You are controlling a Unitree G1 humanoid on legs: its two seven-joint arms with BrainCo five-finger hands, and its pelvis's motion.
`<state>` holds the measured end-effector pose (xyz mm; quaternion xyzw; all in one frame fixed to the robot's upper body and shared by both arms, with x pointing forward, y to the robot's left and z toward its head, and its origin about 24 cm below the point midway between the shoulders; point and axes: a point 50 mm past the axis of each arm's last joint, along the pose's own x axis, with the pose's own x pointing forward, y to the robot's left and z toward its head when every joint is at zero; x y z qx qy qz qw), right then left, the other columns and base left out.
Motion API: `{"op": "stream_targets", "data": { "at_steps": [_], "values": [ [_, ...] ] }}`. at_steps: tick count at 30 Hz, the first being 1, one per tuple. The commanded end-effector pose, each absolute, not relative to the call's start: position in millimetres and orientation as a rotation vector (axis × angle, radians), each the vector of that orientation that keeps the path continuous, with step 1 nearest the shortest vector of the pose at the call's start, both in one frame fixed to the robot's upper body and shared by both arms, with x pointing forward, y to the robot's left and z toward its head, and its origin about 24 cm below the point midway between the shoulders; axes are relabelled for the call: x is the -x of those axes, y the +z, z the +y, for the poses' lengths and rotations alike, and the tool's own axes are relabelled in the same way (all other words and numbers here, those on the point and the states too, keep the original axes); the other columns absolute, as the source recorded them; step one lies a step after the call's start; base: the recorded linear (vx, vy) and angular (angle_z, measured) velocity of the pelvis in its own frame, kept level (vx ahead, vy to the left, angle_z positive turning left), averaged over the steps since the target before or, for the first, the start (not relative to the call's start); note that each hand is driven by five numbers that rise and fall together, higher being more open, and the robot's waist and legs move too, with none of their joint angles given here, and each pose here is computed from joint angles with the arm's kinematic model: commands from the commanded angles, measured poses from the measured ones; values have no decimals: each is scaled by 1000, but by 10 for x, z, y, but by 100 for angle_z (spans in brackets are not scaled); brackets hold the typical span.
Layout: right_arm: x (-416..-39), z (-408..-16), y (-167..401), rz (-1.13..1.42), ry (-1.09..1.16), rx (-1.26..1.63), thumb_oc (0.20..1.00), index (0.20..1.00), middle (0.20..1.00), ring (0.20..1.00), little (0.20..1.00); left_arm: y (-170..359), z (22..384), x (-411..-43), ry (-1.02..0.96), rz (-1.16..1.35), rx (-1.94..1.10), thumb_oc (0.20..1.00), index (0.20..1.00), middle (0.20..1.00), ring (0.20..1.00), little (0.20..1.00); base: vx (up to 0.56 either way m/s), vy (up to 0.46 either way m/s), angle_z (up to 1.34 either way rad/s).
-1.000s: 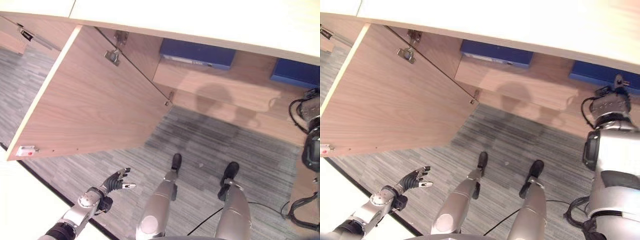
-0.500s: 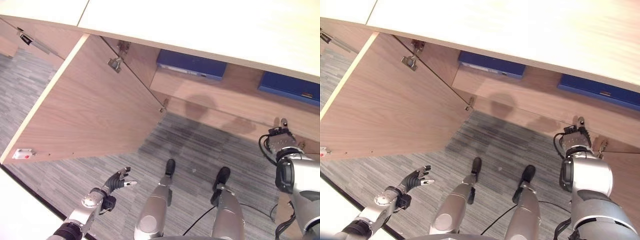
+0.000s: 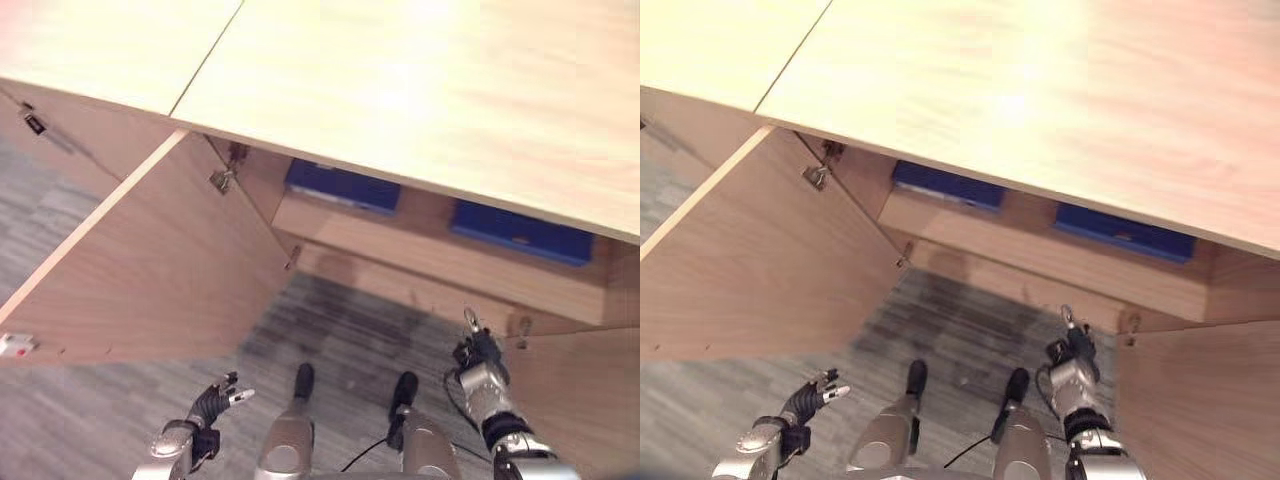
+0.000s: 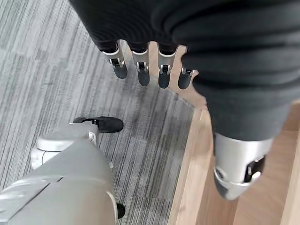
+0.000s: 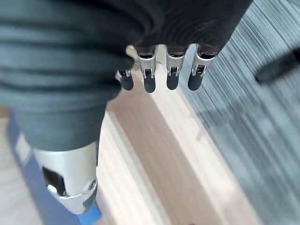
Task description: Put the empty folder in the office cabinet
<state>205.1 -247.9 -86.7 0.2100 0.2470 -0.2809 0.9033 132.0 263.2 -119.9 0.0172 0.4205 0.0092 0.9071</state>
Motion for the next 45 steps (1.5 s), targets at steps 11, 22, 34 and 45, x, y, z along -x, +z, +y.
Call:
{"op": "stream_targets", "data": {
  "at_steps": [11, 22, 34, 45],
  "values": [
    [-2221, -2285, -463, 381, 119, 270, 1000, 1000, 1000, 1000, 1000, -1331, 2739, -987, 18, 958, -109, 1000, 1000, 1000, 1000, 1000, 41, 123, -20],
    [-1987, -2153, -666, 484, 260, 396, 1000, 1000, 1000, 1000, 1000, -1242, 2803, -1209, 59, 892, -130, 1000, 1000, 1000, 1000, 1000, 2, 20, 43],
    [-1969, -2332, -702, 526, 190, 436, 1000, 1000, 1000, 1000, 1000, -1204, 2586, -1454, 81, 788, -31, 1000, 1000, 1000, 1000, 1000, -81, -80, 64],
    [-1937, -2185, -795, 563, 204, 388, 1000, 1000, 1000, 1000, 1000, -1263, 2506, -1305, 34, 829, -45, 1000, 1000, 1000, 1000, 1000, -69, 184, 80]
  ]
}}
